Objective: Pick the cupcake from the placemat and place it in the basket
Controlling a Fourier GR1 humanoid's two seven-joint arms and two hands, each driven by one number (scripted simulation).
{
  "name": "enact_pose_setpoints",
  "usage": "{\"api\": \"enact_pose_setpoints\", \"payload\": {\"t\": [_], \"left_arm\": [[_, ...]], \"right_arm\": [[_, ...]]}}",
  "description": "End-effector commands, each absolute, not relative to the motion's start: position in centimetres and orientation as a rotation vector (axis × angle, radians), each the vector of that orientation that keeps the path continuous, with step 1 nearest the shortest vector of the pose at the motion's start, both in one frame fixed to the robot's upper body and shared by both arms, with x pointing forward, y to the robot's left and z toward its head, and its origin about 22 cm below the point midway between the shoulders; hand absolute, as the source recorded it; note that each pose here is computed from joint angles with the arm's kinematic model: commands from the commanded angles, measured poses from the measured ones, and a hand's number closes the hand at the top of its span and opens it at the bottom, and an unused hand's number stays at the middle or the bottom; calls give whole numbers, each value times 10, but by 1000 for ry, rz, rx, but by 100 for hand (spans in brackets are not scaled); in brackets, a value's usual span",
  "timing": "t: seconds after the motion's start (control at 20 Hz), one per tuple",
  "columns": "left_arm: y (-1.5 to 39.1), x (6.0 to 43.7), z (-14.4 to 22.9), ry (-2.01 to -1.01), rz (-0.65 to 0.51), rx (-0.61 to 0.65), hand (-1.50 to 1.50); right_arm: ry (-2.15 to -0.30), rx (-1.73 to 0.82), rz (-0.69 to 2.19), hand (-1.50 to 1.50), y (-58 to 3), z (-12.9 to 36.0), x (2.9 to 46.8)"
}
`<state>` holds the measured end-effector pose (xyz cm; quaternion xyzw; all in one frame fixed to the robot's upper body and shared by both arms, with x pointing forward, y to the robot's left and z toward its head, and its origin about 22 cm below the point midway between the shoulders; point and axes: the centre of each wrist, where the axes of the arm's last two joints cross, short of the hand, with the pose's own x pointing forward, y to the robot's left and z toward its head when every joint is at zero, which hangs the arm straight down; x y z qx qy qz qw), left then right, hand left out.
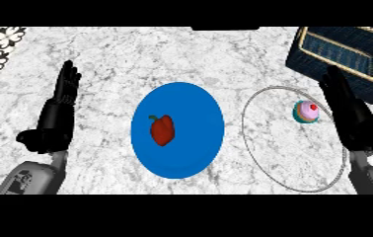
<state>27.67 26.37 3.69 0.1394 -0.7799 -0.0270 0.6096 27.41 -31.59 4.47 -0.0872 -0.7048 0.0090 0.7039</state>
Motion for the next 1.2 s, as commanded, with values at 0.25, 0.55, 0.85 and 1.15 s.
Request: {"api": "enact_pose_setpoints", "payload": {"t": [0.25,0.55,0.85,1.15], "left_arm": [[289,275,24,-1540,-89,271,0],[298,285,31,-1428,-88,174,0],[308,280,47,-1371,-90,202,0],[319,287,39,-1375,-62,220,0]], "right_arm": [[-2056,262,89,150,-357,158,326],[-2169,218,855,-150,-315,119,311],[-2128,61,791,-150,-285,155,319],[-1793,-290,1067,-150,-315,229,318]]}}
